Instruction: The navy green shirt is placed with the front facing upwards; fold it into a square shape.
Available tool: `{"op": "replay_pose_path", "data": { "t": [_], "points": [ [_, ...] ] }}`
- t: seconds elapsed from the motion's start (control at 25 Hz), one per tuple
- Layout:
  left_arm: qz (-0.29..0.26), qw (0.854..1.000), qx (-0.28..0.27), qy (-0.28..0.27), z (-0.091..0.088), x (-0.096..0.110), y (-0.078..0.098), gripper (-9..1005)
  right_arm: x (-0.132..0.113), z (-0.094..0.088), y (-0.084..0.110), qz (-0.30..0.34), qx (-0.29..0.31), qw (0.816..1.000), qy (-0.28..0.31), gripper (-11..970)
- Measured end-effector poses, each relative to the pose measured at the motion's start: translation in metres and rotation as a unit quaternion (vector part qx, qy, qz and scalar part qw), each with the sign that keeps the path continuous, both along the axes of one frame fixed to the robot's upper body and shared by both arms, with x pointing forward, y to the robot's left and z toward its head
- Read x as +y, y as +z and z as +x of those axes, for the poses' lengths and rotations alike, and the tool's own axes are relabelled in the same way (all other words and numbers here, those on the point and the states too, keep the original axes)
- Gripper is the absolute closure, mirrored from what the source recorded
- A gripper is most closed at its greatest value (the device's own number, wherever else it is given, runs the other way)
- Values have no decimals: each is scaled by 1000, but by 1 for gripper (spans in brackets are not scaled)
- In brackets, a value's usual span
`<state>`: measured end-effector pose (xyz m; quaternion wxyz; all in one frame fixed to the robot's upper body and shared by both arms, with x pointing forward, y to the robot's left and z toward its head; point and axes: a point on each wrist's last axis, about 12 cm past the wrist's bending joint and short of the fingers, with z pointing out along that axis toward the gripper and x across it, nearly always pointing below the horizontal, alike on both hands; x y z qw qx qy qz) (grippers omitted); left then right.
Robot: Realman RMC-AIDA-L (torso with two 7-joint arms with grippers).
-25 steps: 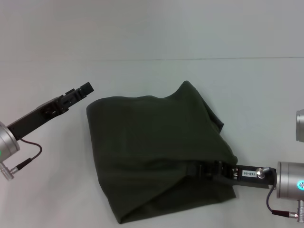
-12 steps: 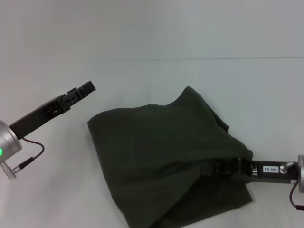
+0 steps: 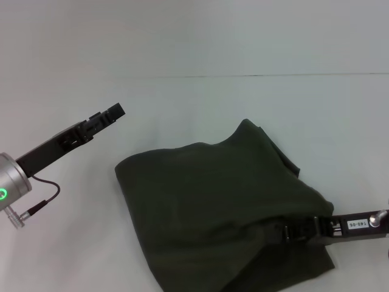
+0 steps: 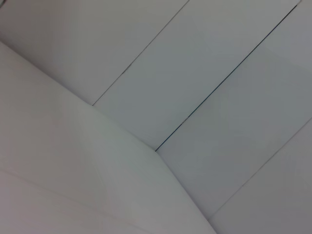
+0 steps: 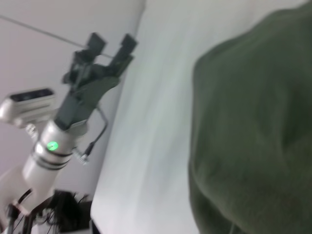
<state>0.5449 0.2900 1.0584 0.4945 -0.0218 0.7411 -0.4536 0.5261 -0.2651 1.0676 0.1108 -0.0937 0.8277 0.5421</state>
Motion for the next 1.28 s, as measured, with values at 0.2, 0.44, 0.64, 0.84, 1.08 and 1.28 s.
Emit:
{"op": "replay_pose_path", "data": {
  "t": [0.2,0.44,0.64,0.84,1.08,1.28],
  "points": [
    [0,1000,1,0,1,-1,0,151,-6,1,9,-17,-4,999,36,924],
    [-1,1000,2,-1,1,-3,-1,151,-15,6,15,-64,7,996,66,920],
    [-4,1000,5,-2,0,-4,-2,152,-23,9,19,-88,12,993,71,917],
    [-6,1000,6,-2,0,-4,-3,151,-26,11,20,-105,16,992,76,914],
    [-6,1000,6,-2,0,-4,-2,148,-25,13,20,-141,45,985,94,910],
    [-7,1000,9,-4,1,-3,-1,146,-27,12,29,-130,41,984,110,682]
  ]
}}
